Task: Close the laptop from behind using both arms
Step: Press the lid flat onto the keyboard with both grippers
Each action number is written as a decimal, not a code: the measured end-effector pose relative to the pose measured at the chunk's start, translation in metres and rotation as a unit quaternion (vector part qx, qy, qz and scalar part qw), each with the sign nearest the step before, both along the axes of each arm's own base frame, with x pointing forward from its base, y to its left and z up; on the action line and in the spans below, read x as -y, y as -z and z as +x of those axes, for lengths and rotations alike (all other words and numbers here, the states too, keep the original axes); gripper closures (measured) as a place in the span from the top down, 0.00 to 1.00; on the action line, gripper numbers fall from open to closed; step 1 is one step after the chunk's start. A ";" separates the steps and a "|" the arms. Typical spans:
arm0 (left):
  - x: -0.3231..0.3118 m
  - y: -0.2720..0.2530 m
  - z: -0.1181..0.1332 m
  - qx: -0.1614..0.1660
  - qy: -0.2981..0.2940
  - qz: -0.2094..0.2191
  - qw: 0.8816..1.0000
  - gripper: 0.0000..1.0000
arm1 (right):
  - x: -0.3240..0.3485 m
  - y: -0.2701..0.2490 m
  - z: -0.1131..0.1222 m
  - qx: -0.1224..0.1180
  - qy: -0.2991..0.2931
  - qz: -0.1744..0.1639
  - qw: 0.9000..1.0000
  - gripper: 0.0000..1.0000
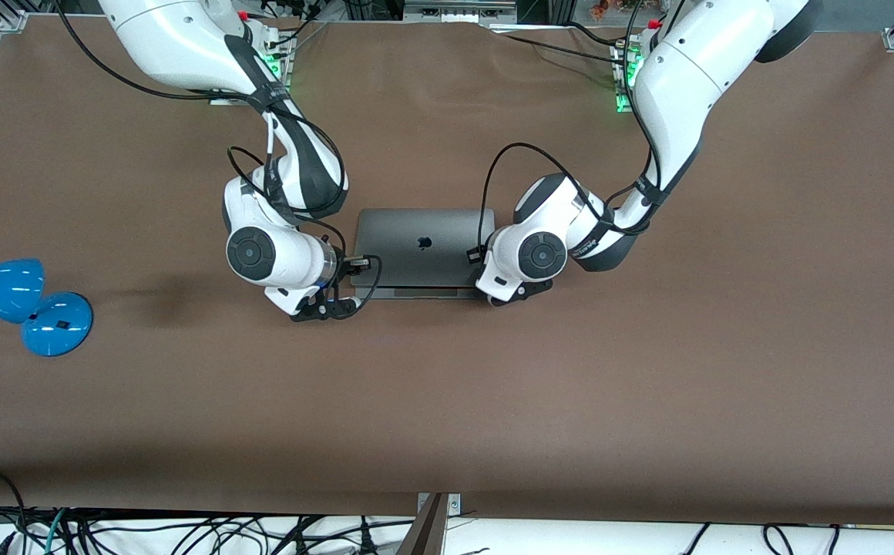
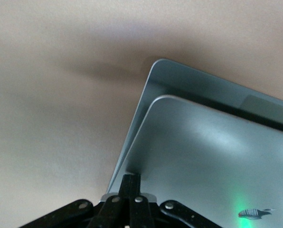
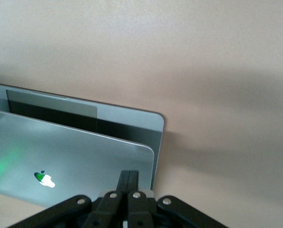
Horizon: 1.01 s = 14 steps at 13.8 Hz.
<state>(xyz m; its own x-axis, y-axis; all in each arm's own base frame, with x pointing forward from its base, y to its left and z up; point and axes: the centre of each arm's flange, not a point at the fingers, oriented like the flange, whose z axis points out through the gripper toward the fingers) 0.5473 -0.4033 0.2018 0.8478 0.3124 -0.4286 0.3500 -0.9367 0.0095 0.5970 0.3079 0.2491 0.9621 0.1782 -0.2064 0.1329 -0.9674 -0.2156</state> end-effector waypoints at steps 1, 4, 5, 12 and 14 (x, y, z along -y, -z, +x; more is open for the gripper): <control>0.000 0.002 0.000 0.000 0.001 0.001 1.000 0.01 | 0.001 0.008 0.001 0.003 -0.008 0.002 1.000 0.01; 0.000 0.006 0.002 0.001 -0.002 -0.001 1.000 0.01 | 0.004 0.038 0.002 0.003 -0.022 0.003 1.000 0.01; 0.000 0.008 0.003 0.001 -0.002 -0.001 1.000 0.01 | 0.004 0.046 0.002 0.001 -0.026 0.003 1.000 0.01; 0.000 0.024 0.008 0.013 -0.001 -0.001 1.000 0.01 | 0.003 0.053 0.004 0.011 -0.028 0.006 1.000 0.01; 0.000 0.024 0.008 0.013 -0.001 -0.001 1.000 0.01 | 0.003 0.056 0.004 0.011 -0.028 0.005 1.000 0.01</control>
